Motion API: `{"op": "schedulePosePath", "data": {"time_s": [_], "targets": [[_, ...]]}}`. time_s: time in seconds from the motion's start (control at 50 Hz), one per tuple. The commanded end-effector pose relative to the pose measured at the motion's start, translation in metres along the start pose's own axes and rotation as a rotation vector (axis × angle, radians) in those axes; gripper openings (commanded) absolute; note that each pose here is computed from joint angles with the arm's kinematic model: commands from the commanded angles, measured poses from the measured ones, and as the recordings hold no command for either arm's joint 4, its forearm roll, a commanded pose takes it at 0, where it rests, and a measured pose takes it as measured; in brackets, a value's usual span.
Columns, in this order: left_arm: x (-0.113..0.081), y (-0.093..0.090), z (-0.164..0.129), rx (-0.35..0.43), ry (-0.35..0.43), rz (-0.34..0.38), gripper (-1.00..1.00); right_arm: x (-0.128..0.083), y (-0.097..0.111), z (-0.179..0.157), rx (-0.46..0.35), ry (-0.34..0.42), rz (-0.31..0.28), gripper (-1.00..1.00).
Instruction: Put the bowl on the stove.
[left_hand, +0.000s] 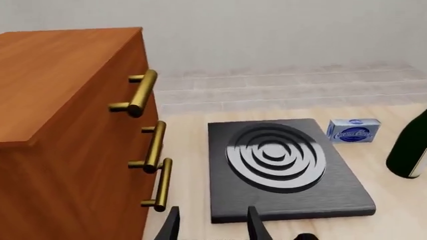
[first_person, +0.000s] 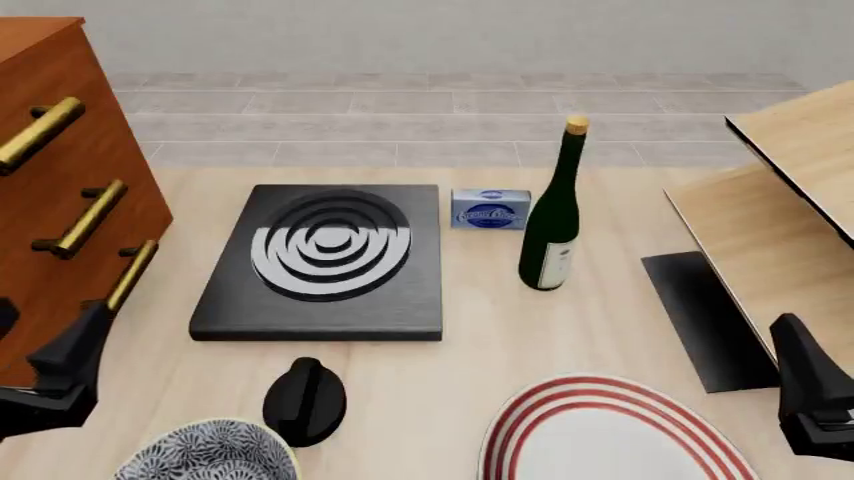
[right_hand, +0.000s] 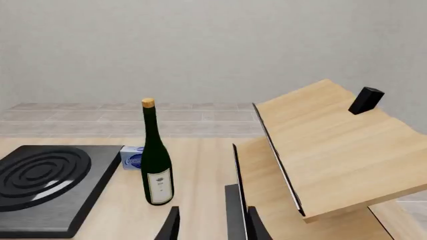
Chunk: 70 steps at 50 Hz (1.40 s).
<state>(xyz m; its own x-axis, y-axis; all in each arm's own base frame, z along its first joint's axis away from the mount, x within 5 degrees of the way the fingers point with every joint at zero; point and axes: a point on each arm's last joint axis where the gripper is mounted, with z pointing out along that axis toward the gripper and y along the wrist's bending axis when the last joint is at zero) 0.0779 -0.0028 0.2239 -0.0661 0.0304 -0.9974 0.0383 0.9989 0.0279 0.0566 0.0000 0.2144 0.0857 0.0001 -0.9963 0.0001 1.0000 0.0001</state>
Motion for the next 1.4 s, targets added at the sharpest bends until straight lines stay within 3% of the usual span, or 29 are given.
{"op": "schedulePosePath", "data": {"time_s": [0.02,0.24,0.42,0.62,0.76,1.22,1.4], "targets": [[-0.008,0.000,0.011,0.003,0.052,0.054,1.00,0.000,0.000,0.000,0.000,0.000,0.000,1.00],[-0.015,-0.005,0.004,0.068,0.091,0.109,1.00,0.000,0.000,0.000,0.000,0.000,0.000,1.00],[-0.016,-0.007,-0.001,0.100,0.105,0.113,1.00,0.000,0.000,0.000,0.000,0.000,0.000,1.00],[-0.015,-0.011,0.001,0.156,0.203,0.138,1.00,0.000,0.000,0.000,0.000,0.000,0.000,1.00],[-0.025,-0.008,-0.001,0.133,0.196,0.140,1.00,0.000,0.000,0.000,0.000,0.000,0.000,1.00],[-0.038,-0.005,-0.005,0.120,0.301,0.214,1.00,0.000,0.000,0.000,0.000,0.000,0.000,1.00],[-0.025,-0.004,0.004,0.117,0.375,0.265,1.00,0.000,0.000,0.000,0.000,0.000,0.000,1.00]]}}
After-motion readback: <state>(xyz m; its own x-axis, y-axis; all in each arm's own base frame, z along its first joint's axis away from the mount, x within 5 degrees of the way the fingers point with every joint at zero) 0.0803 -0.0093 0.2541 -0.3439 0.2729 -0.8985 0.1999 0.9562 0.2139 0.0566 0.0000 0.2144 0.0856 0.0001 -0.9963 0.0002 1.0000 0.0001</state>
